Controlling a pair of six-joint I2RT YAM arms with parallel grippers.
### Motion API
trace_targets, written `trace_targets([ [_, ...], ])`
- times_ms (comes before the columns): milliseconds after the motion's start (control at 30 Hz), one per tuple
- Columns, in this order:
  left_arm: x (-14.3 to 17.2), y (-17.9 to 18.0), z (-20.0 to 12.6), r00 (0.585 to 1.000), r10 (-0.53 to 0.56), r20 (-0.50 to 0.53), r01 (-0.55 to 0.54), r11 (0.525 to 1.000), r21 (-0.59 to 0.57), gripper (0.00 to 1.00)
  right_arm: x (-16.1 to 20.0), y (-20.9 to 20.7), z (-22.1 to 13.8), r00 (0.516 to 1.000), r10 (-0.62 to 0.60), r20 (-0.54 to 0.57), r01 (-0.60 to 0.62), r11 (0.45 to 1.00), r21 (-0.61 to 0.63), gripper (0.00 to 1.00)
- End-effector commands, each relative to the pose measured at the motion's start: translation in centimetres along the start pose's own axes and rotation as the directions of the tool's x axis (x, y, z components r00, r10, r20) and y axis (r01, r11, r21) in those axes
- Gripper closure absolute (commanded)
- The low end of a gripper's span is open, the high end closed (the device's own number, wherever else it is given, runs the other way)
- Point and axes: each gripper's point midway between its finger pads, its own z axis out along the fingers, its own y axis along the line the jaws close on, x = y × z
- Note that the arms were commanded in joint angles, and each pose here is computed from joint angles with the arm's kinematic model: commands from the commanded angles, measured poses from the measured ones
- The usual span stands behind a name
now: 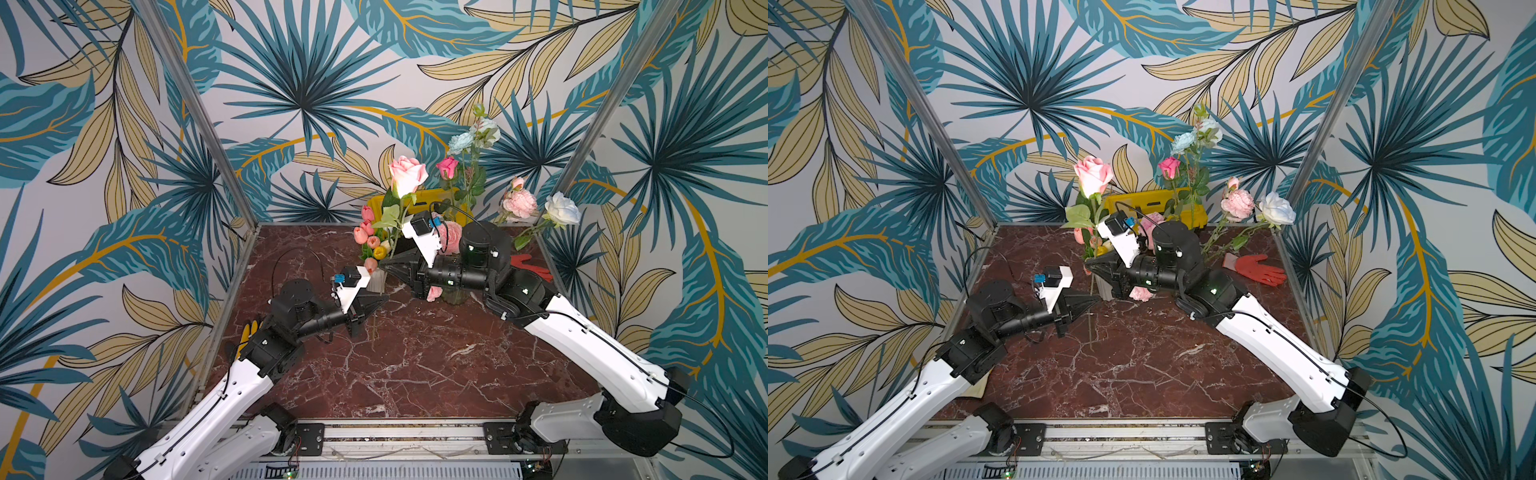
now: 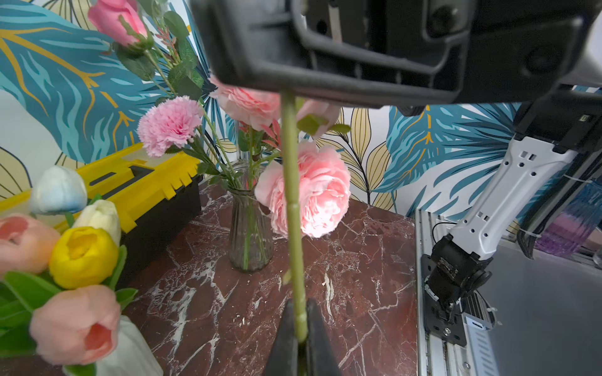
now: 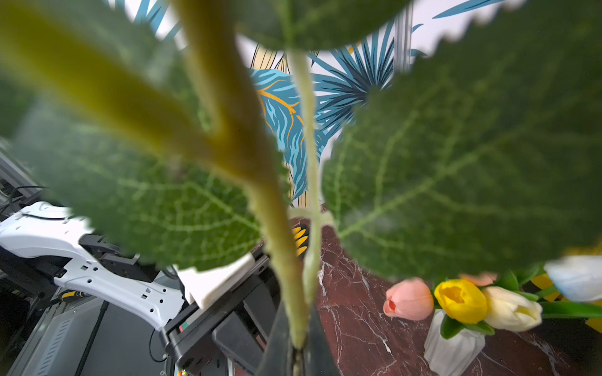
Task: Pick out pink flowers from the vase
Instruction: Place the flower at the center of the board.
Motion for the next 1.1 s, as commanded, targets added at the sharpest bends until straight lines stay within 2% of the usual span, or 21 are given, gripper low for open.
trace_targets([
  [0, -2.1, 0.1, -0.4, 0.998, 0.037, 0.051, -0.036, 0.999, -0.024, 1.00, -0.5, 0.0, 0.6, 0.999, -0.029, 0.021, 0.029, 1.000, 0.006, 1.00],
  [67, -2.1, 0.5, -0.6, 0.998, 0.034, 0.057, -0.031, 0.998, -0.058, 1.00, -0.4, 0.0, 0.8, 0.999, -0.032, 0.021, 0.032, 0.999, 0.001, 1.00],
  [100, -2.1, 0.7, -0.8, 0.998, 0.035, 0.060, -0.030, 0.997, -0.073, 1.00, -0.4, 0.0, 0.8, 0.999, -0.036, 0.020, 0.036, 0.999, -0.001, 0.92],
  [200, -2.5, 1.4, -1.5, 0.997, 0.022, 0.079, -0.012, 0.992, -0.128, 1.00, -0.8, -0.1, 0.6, 0.998, -0.055, 0.016, 0.055, 0.998, 0.017, 0.61],
  [233, -2.7, 1.8, -1.8, 0.996, 0.011, 0.090, 0.002, 0.989, -0.146, 1.00, -1.1, 0.0, 0.5, 0.998, -0.063, 0.013, 0.063, 0.998, 0.021, 0.53],
  [267, -2.8, 2.2, -2.1, 0.995, -0.007, 0.099, 0.023, 0.986, -0.165, 1.00, -1.4, 0.0, 0.2, 0.997, -0.072, 0.016, 0.072, 0.997, 0.028, 0.51],
  [400, -2.7, 4.1, -3.9, 0.988, -0.074, 0.136, 0.105, 0.964, -0.243, 1.00, -2.6, -0.4, -1.2, 0.993, -0.114, 0.024, 0.111, 0.990, 0.089, 0.48],
  [533, -1.9, 6.2, -6.2, 0.978, -0.138, 0.156, 0.185, 0.918, -0.349, 1.00, -4.2, -1.4, -2.9, 0.989, -0.143, 0.047, 0.131, 0.972, 0.197, 0.48],
  [600, -1.2, 7.4, -7.1, 0.973, -0.173, 0.152, 0.221, 0.886, -0.406, 1.00, -5.0, -1.9, -3.8, 0.989, -0.134, 0.056, 0.116, 0.963, 0.242, 0.47],
  [767, 1.5, 10.6, -8.4, 0.952, -0.273, 0.137, 0.301, 0.771, -0.561, 1.00, -6.7, -2.2, -5.8, 0.982, -0.184, 0.048, 0.160, 0.936, 0.313, 0.46],
  [900, 4.9, 12.9, -8.5, 0.910, -0.401, 0.103, 0.373, 0.687, -0.624, 1.00, -8.9, -2.4, -7.5, 0.964, -0.210, 0.166, 0.135, 0.917, 0.376, 0.46],
  [1067, 8.9, 17.1, -8.5, 0.825, -0.560, 0.077, 0.454, 0.576, -0.680, 1.00, -10.4, -3.0, -10.5, 0.964, -0.174, 0.201, 0.064, 0.887, 0.458, 0.45],
])
